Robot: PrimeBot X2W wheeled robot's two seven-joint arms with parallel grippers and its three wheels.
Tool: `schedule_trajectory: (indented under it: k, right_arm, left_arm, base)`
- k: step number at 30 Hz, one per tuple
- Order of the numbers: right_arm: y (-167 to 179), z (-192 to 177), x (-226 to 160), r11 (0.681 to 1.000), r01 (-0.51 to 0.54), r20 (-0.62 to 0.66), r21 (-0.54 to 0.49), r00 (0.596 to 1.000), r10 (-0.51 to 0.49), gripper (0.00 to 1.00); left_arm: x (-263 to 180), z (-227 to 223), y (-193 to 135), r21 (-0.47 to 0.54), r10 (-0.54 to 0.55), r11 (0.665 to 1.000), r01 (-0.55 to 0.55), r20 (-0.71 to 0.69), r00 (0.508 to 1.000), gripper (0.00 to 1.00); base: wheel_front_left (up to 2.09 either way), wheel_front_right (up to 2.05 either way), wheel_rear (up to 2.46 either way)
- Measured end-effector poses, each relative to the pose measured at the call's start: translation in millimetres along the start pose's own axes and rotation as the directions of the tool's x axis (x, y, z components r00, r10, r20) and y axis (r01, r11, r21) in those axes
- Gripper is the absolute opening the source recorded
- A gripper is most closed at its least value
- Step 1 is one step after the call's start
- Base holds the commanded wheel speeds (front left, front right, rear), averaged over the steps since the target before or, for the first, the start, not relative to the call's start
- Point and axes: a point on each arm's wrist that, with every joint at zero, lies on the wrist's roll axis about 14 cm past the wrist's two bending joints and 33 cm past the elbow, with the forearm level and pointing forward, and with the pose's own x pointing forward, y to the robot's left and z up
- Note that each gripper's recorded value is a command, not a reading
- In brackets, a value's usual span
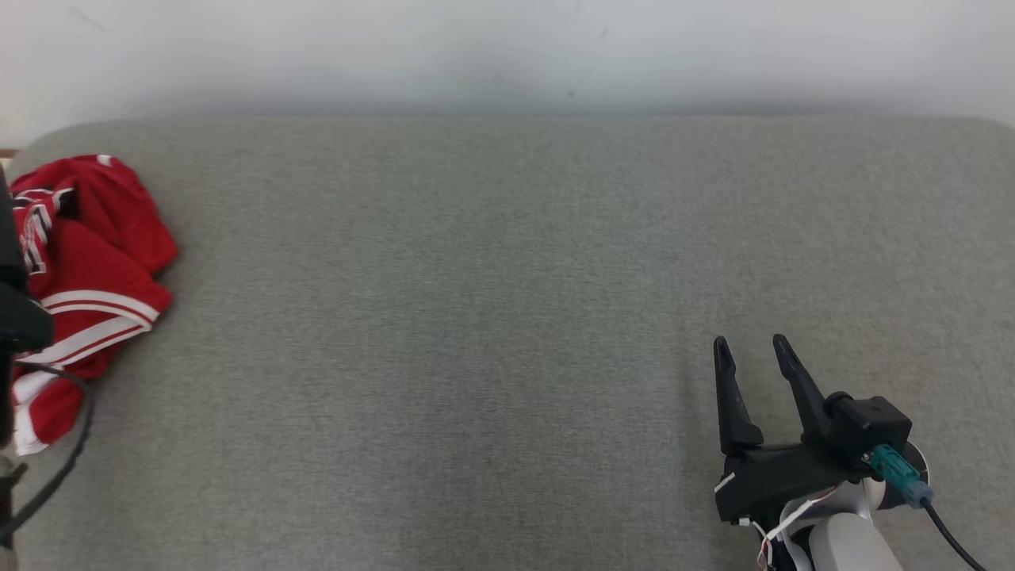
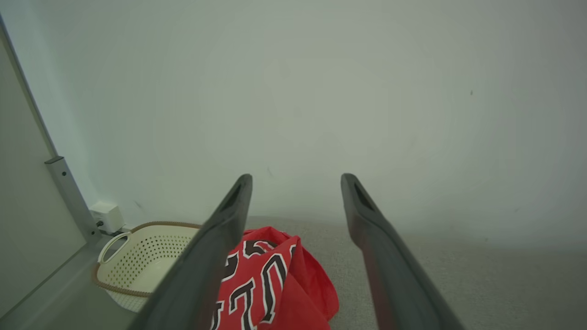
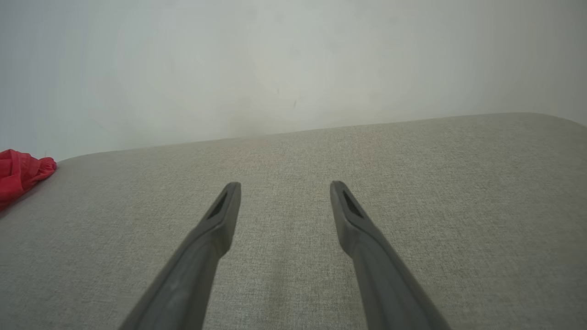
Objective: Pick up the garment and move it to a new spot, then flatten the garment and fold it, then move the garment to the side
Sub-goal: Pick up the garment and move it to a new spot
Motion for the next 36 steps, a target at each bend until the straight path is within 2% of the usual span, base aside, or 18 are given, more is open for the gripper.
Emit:
schedule_trajectory:
  k: [7,14,20,28,29,30,32,36]
  right_arm:
    - [-15,-9,-3,0.999,0.039,-0.018,0.004,0.999,-0.039,1.00]
    - [-33,-11,-7,0.996,0.088,-0.024,-0.007,0.996,-0.088,1.00]
    - [-40,-13,-10,0.994,0.106,-0.031,-0.014,0.994,-0.106,1.00]
    - [-52,-16,-14,0.990,0.138,-0.043,-0.022,0.989,-0.139,1.00]
    - [-54,-17,-15,0.990,0.142,-0.045,-0.023,0.989,-0.142,1.00]
    - [-55,-17,-15,0.989,0.144,-0.046,-0.024,0.988,-0.145,1.00]
    - [-55,-17,-16,0.989,0.146,-0.045,-0.026,0.988,-0.147,1.00]
    - [-54,-14,-16,0.989,0.143,-0.038,-0.027,0.989,-0.144,1.00]
  left_arm:
    - [19,-52,1,0.038,0.003,0.999,0.004,-0.167,0.986,1.00]
    - [22,-101,1,0.076,0.010,0.997,0.015,-0.309,0.951,1.00]
    - [13,-141,17,0.131,0.049,0.991,0.009,-0.437,0.898,1.00]
    - [3,-179,21,0.151,0.075,0.988,0.010,-0.544,0.836,1.00]
    - [4,-181,19,0.152,0.074,0.988,0.012,-0.547,0.834,0.46]
    - [5,-181,18,0.153,0.072,0.988,0.015,-0.545,0.836,0.00]
    - [6,-180,16,0.160,0.066,0.987,0.026,-0.540,0.839,0.00]
    - [16,-163,12,0.178,0.042,0.983,0.049,-0.475,0.879,0.00]
  base:
    - [0.00,0.00,0.00]
    - [0.00,0.00,0.00]
    - [0.00,0.00,0.00]
    - [0.00,0.00,0.00]
    - [0.00,0.00,0.00]
    - [0.00,0.00,0.00]
    - [0.00,0.00,0.00]
    - [0.00,0.00,0.00]
